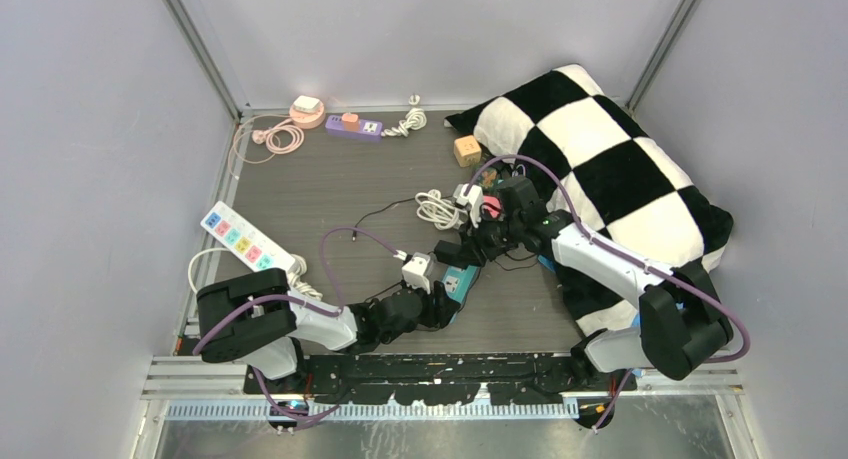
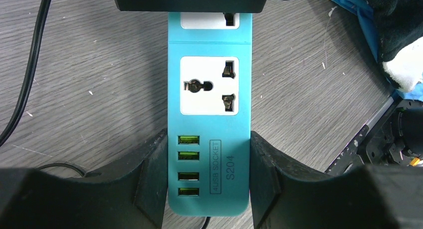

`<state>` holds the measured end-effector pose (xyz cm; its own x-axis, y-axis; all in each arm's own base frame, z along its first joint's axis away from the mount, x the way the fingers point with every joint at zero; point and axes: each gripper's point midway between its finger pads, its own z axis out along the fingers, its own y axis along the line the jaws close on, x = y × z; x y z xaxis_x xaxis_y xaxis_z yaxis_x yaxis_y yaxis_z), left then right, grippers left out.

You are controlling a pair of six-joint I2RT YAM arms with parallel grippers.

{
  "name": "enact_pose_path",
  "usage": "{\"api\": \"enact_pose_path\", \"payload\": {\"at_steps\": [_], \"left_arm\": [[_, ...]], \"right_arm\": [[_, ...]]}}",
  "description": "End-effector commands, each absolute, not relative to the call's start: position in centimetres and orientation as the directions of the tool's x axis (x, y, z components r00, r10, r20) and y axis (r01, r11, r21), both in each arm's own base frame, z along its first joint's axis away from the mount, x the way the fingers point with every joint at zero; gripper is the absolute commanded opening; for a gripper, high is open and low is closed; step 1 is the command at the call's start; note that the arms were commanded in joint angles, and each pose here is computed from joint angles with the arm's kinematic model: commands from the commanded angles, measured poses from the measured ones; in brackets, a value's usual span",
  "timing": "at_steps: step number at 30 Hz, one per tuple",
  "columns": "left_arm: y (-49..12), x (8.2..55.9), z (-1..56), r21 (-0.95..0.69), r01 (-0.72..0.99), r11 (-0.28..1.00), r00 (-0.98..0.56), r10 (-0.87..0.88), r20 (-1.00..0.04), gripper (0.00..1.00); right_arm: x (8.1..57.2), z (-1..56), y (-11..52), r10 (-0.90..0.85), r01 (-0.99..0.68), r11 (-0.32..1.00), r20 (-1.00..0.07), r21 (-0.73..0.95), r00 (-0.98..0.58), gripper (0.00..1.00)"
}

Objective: Pull the plug off the socket
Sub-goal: Remove the plug from the socket.

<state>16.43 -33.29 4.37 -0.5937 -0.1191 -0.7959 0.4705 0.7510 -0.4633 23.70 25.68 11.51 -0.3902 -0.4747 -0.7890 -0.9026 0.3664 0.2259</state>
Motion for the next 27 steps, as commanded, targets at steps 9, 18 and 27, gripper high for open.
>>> {"api": "enact_pose_path", "payload": {"at_steps": [9, 18, 27], "left_arm": [[-30.2, 19.2, 2.5, -0.371, 0.361, 0.855, -0.554, -0.124, -0.824, 0.00], [-30.2, 19.3, 2.4, -0.373, 0.359, 0.856, -0.559, -0.123, -0.820, 0.00], [-29.7, 19.1, 2.7, -0.380, 0.359, 0.853, -0.557, -0.131, -0.820, 0.00]], "right_arm": [[15.7, 14.7, 29.7, -0.493, -0.961, 0.040, -0.831, 0.275, -0.258, 0.01], [16.4, 15.4, 29.4, -0.484, -0.961, 0.062, -0.834, 0.269, -0.264, 0.01], [18.6, 16.2, 28.2, -0.426, -0.945, 0.145, -0.843, 0.294, -0.328, 0.01]]}}
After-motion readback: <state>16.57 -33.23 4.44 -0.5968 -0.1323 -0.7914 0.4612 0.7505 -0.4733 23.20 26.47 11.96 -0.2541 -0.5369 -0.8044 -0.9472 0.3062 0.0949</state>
